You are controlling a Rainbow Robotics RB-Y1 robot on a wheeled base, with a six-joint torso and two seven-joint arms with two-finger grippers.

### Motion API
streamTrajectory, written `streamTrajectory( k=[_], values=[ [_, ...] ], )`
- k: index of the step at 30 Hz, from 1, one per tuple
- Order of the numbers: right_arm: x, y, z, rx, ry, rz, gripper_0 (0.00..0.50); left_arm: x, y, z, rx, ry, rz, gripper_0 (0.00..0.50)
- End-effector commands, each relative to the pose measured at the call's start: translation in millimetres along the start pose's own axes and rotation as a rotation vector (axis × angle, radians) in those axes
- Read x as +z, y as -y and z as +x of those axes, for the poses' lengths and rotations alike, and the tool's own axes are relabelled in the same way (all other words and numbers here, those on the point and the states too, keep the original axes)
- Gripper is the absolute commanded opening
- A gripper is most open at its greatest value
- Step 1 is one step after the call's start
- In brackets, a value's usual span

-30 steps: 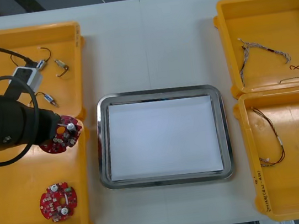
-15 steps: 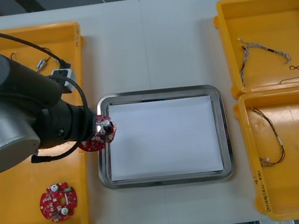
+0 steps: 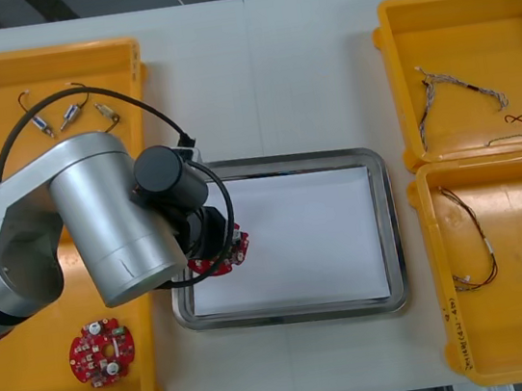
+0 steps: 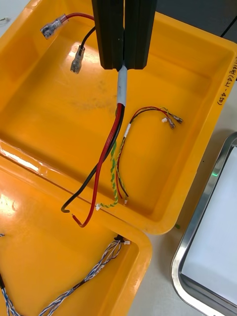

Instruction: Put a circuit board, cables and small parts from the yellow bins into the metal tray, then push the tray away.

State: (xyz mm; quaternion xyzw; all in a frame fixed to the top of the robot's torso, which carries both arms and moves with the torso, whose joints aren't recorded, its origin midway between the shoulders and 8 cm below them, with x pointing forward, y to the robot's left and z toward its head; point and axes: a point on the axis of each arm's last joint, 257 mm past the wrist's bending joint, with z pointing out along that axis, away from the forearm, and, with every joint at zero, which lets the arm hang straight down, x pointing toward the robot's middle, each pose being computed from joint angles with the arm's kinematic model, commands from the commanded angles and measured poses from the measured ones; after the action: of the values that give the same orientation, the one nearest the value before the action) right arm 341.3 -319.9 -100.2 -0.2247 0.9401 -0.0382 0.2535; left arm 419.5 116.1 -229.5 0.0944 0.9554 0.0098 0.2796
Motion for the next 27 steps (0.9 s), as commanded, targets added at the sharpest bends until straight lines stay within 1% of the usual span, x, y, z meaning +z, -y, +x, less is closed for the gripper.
streamTrajectory(
  k=[1,2,4,5,8,11,12,15,17,19,20,21,22,23,24,25,26,27],
  values=[
    [-8,10,-4,-0.052,-0.001,0.041,0.0,8,19,-11,-0.086,0.048,0.022,0.003],
    [-8,9,-5,-0.053,0.0,0.04,0.0,13,21,-8,-0.092,0.044,0.025,0.002],
    [-8,9,-5,-0.053,0.0,0.04,0.0,19,22,-4,-0.091,0.044,0.019,0.002],
    [-8,9,-5,-0.053,0.0,0.04,0.0,19,22,-4,-0.091,0.044,0.019,0.002],
    [-8,10,-5,-0.051,-0.001,0.039,0.0,26,21,6,-0.075,0.033,0.001,0.001],
    [-8,9,-5,-0.053,0.0,0.04,0.0,28,21,9,-0.075,0.029,-0.001,0.003],
    [-8,10,-5,-0.051,0.0,0.039,0.0,29,23,13,-0.073,0.022,-0.003,0.002],
    [-8,9,-5,-0.053,0.0,0.038,0.0,31,23,16,-0.069,0.025,-0.01,0.005],
    [-8,9,-5,-0.053,0.0,0.038,0.0,33,24,20,-0.064,0.021,-0.012,0.008],
    [-8,9,-5,-0.051,0.0,0.04,0.0,34,24,23,-0.065,0.02,-0.013,0.032],
    [-8,9,-4,-0.05,-0.002,0.038,0.0,35,25,24,-0.065,0.016,-0.013,0.061],
    [-8,9,-5,-0.05,-0.001,0.038,0.0,34,24,24,-0.066,0.017,-0.013,0.071],
    [-8,9,-4,-0.051,-0.002,0.038,0.0,35,24,24,-0.07,0.016,-0.014,0.118],
    [-8,9,-4,-0.048,-0.002,0.039,0.0,34,25,25,-0.071,0.017,-0.012,0.213],
    [-8,9,-5,-0.049,0.0,0.04,0.0,34,25,24,-0.073,0.018,-0.012,0.318],
    [-8,9,-4,-0.049,-0.001,0.039,0.0,34,25,23,-0.076,0.02,-0.012,0.41],
    [-8,9,-4,-0.048,-0.002,0.038,0.0,34,26,23,-0.078,0.02,-0.011,0.477],
    [-8,10,-5,-0.047,0.0,0.04,0.0,34,26,24,-0.078,0.019,-0.01,0.488]
  ],
)
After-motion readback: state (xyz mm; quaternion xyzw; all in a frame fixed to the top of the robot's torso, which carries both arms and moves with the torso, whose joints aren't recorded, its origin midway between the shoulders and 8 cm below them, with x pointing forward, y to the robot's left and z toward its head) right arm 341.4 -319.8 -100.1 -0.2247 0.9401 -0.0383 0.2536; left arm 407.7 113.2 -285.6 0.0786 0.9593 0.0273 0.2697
